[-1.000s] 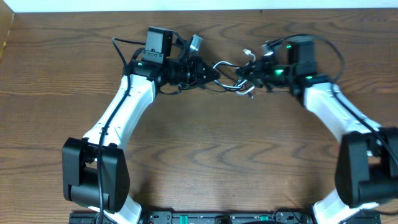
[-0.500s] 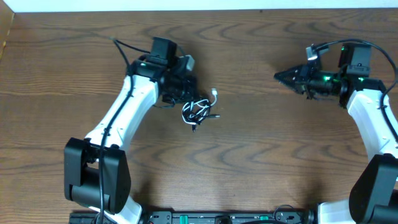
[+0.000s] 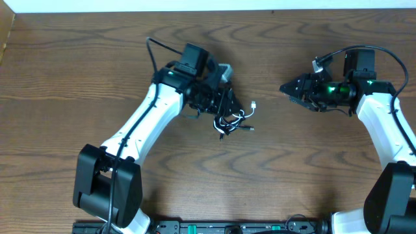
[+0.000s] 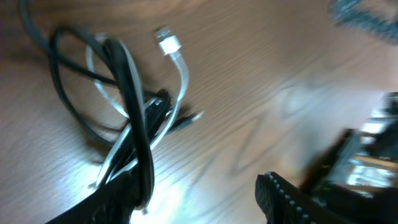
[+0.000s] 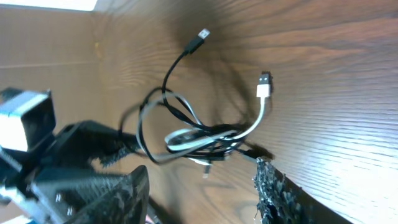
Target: Untangle cables
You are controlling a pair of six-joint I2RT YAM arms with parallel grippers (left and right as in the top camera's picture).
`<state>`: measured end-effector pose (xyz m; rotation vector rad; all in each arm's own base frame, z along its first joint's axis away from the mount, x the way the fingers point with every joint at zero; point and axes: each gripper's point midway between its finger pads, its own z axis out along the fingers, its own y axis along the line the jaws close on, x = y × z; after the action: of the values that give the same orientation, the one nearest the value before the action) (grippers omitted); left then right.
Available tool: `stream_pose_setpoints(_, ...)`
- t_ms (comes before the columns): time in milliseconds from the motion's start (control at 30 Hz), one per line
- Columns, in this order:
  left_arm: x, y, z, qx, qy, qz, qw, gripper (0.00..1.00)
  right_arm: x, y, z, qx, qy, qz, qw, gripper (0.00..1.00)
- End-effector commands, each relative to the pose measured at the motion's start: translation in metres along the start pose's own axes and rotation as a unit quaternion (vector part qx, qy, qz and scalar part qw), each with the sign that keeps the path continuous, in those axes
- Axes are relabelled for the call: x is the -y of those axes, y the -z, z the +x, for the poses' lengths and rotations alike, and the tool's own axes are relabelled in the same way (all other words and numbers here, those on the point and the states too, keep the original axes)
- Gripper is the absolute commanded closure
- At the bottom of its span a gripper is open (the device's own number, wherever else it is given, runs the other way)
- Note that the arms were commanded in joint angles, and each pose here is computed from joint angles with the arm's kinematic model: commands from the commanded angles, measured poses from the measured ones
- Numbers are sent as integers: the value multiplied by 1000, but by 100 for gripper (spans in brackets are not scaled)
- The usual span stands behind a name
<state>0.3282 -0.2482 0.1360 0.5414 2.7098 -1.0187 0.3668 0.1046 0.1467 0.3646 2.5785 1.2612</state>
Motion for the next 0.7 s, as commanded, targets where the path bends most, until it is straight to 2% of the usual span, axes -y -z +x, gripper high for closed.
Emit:
stream_pose_setpoints(0,-36,3,11,-19,-16,-131,991,36,13,4,-4,15,12,40,999,43)
stream_pose_setpoints(133,-51,8,19,-33,-8,-176,984,36,17,4,-4,16,11,52,998,41)
stream_pose_setpoints(233,-69,15,19,-14,65,-231,971,40,26,5,-4,19,5,77,997,41)
stream_pose_setpoints(300,-71,16,18,-4,95,-237,967,39,30,6,-4,20,3,87,996,40)
stream_pose_setpoints(433,-74,18,16,12,135,-246,960,34,31,6,-4,22,3,90,996,39)
stream_pose_setpoints(533,-73,16,16,7,121,-244,962,34,34,6,-4,23,5,98,995,37)
stream_pose_setpoints(667,-74,3,20,-30,34,-241,969,39,34,6,-3,21,9,101,995,37)
